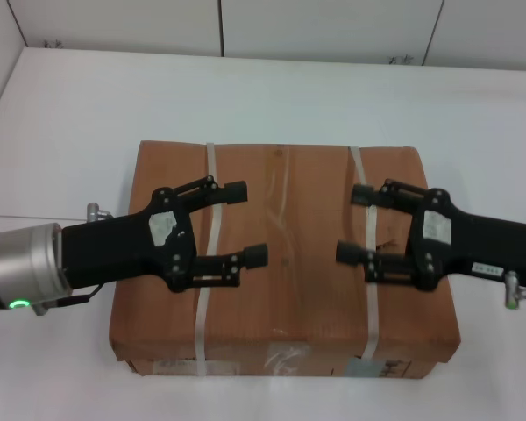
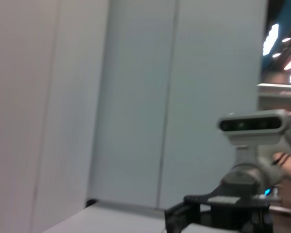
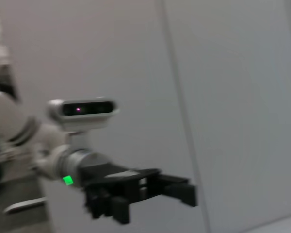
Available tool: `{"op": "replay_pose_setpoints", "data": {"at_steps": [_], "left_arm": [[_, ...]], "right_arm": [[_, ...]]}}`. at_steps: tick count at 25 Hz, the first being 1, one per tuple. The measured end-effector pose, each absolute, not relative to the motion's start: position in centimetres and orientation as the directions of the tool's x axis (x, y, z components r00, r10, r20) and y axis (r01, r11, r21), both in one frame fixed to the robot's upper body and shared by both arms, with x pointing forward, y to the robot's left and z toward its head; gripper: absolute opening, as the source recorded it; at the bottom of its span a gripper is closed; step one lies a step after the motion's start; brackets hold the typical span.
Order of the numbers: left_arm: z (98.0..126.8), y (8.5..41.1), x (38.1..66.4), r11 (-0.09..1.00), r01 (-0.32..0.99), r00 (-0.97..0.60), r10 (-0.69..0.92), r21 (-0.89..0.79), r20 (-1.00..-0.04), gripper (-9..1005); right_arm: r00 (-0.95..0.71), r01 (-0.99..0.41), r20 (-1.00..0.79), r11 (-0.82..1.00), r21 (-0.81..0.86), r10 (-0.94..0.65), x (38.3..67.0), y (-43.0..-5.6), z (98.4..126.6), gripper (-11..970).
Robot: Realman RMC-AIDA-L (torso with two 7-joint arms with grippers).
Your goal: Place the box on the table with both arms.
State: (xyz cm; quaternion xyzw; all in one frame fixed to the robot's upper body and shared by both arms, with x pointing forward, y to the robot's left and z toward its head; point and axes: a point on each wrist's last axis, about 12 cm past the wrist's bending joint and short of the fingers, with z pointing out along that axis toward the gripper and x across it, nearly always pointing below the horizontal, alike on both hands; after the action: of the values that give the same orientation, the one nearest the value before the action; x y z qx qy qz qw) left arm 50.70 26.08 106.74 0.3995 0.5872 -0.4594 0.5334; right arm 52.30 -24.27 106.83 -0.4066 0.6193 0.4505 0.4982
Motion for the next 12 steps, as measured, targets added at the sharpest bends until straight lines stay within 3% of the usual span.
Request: {"op": "replay_pose_setpoints", "data": {"at_steps": [6, 12], "left_arm": [[107.68, 26.38, 50.27, 0.183, 0.977, -0.104, -0.052, -0.112, -0.993, 892], [107.78, 26.44, 50.22, 0.175, 0.978, -0.110, -0.057, -0.118, -0.992, 892]], "right_arm": [[-0.146, -0.970, -0.988, 0.203, 0.134, -0.045, 52.19, -24.10, 107.62, 862], [-0.137, -0.971, -0.990, 0.201, 0.127, -0.035, 52.17, -24.06, 107.74, 861]]}}
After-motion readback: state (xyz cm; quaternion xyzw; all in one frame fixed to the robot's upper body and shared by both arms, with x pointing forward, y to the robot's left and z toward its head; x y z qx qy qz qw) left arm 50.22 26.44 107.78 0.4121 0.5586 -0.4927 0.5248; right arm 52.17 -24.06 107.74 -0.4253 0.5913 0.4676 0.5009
